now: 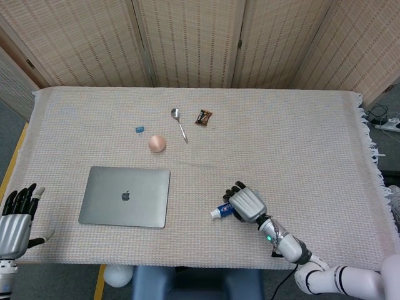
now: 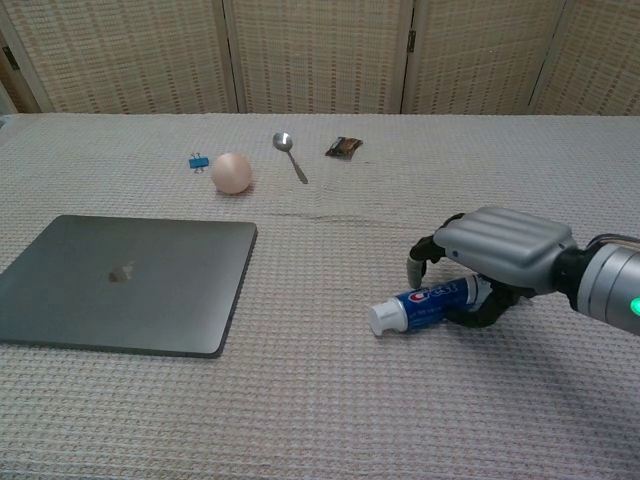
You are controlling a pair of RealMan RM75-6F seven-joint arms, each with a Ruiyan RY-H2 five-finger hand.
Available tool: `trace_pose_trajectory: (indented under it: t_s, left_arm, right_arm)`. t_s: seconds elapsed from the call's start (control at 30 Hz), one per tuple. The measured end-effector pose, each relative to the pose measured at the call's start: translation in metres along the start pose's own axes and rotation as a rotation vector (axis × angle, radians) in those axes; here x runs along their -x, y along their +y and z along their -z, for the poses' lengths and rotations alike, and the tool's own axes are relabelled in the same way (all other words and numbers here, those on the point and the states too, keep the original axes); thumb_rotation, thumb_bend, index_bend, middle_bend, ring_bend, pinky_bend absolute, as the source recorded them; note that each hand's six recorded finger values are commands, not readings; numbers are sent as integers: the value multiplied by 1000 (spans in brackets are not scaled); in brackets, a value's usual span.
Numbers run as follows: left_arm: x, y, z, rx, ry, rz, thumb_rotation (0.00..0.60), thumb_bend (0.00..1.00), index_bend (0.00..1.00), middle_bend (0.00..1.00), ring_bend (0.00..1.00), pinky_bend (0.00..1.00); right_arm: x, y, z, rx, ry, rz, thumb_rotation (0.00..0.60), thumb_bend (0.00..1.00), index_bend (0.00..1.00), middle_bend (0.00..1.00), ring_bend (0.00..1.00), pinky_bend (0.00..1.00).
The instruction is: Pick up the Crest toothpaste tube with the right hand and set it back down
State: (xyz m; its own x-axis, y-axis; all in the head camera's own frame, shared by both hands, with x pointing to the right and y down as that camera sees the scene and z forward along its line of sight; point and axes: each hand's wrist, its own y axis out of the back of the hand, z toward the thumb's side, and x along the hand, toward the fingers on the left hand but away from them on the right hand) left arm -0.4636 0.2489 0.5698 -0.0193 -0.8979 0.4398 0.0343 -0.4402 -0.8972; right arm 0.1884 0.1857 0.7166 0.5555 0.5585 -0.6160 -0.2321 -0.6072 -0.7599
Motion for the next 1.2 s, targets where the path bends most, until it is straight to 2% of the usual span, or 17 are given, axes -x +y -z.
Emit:
trace_pose_trajectory:
  t_s: [0.37, 0.63, 0.7, 0.77, 0.83, 0.97, 1.2]
  left_arm:
    - [1, -1, 2, 3, 3, 0, 600, 166, 0, 0, 13, 0]
    - [1, -2, 2, 4, 1, 1, 600, 165, 0, 0, 13, 0]
    - [0, -2, 1, 5, -3, 0, 600, 165, 0, 0, 13, 0]
    - [-2, -1, 0, 6, -10, -2, 600, 165, 0, 0, 13, 0]
    - [-4, 0, -4, 9, -23, -5, 600, 165, 0, 0, 13, 0]
    - [-13, 4, -15, 33, -69, -9, 600, 165, 0, 0, 22, 0]
    - [-44, 19, -51, 114, -182, -52, 600, 171, 0, 0, 43, 0]
  right_arm:
    - [2, -6, -1, -4, -5, -24, 600, 424, 407, 377, 314, 194]
    - [4, -7, -1, -12, -9, -12, 600, 516, 513, 468, 443, 240]
    - [5, -6, -2, -10, -6, -5, 600, 544, 539, 490, 480, 277]
    - [5, -4, -2, -10, -3, -2, 600, 574, 565, 511, 511, 355]
    - [6, -1, -2, -10, 1, 2, 600, 609, 598, 536, 543, 425]
    - [7, 8, -2, -2, 14, 9, 600, 661, 633, 563, 601, 500]
    - [9, 43, -3, 18, 53, 34, 600, 712, 634, 574, 629, 529]
